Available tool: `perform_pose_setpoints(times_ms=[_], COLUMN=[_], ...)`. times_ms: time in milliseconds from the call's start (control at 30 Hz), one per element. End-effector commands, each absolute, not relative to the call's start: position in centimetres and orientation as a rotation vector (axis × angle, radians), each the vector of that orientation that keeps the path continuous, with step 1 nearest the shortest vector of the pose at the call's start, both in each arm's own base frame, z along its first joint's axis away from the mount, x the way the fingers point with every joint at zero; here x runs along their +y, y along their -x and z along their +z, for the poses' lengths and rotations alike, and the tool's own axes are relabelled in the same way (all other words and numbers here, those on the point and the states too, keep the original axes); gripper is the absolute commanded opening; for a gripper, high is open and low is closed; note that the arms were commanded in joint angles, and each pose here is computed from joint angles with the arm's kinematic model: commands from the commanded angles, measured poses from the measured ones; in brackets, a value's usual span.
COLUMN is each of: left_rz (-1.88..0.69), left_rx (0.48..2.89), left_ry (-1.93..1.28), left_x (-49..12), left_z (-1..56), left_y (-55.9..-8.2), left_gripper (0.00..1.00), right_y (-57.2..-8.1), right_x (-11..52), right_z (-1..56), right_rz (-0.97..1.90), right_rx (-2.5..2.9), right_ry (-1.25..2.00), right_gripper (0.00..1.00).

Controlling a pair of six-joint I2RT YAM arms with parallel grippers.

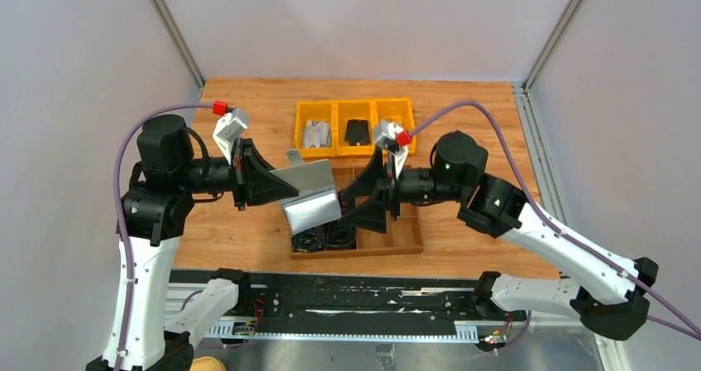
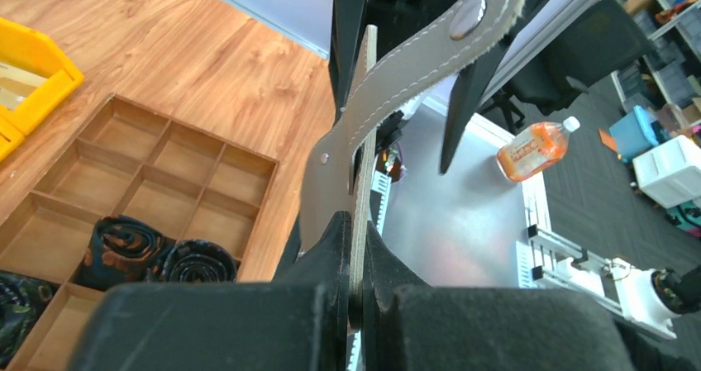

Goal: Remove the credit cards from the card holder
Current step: Remove the credit card from the card holder.

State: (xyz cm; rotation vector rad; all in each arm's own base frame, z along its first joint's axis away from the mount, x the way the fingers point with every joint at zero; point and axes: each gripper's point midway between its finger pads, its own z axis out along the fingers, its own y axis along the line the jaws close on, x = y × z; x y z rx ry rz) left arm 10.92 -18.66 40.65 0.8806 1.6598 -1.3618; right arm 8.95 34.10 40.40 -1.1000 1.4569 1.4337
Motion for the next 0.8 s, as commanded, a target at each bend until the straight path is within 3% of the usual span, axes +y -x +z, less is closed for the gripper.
perform_pose_setpoints(times_ms=[0, 367, 767], left_rz=[-1.466, -1.519, -1.574], left_rx=[1.669, 1.698, 1.712], left_ry=[-0.855, -0.820, -0.810], left_x=[-18.9, -18.9, -19.0], left_z=[42.8, 43.8, 44.9], left_y=[-9.2, -8.9, -8.4], left_gripper=[0.00, 0.00, 0.00], right_y=[-9.3, -11.7, -12.5], right_x=[33.2, 34.9, 36.0], right_z=[37.6, 35.6, 38.1], right_rz=[1.359, 1.290, 1.289], right_rx=[1.375, 1.368, 1.278], right_ry=[1.120, 1.080, 1.039], right_gripper=[0.69, 0.66, 0.63])
